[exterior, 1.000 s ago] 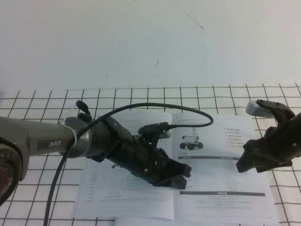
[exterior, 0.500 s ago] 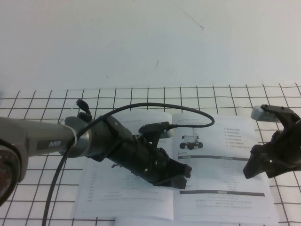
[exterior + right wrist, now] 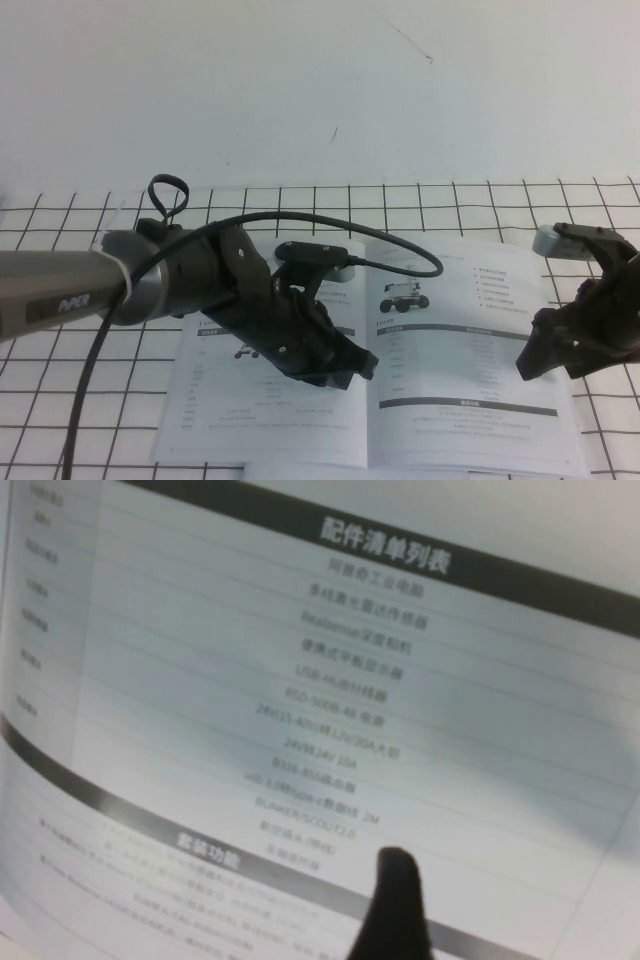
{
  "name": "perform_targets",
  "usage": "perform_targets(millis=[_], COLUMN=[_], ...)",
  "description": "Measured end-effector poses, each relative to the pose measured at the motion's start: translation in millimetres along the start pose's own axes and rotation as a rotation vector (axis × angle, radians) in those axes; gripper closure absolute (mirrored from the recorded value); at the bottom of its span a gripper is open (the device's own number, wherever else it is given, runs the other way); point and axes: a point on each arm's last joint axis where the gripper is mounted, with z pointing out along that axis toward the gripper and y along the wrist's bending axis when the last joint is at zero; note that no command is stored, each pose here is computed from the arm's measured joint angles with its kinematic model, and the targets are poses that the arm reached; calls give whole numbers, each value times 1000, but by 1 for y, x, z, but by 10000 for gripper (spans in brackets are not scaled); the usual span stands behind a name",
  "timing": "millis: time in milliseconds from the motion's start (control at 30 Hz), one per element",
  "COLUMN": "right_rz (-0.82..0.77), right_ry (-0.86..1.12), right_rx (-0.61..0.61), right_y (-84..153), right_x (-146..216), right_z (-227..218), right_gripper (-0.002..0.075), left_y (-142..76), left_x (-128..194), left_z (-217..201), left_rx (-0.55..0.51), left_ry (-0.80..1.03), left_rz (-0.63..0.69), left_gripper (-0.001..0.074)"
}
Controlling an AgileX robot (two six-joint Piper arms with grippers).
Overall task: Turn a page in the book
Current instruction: Open the closed book
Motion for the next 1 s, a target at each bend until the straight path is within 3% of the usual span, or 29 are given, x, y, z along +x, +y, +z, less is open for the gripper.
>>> perform_targets(millis=[367,600,1000], right_rz=[5,8,-17], right_ry=[-3,-57,-35], right_rx=[-6,-89,-36], right_y=[1,8,-1], right_x=[0,-5,-5], right_z=[0,-1,10], right_gripper=[185,185,185], left_y=[10,12,11], left_x=[3,3,3], left_z=[17,20,20], left_rx=[-37,-34,-21], left_ry=[24,29,27], left_rz=[-27,-44,-62], left_gripper=[737,737,737])
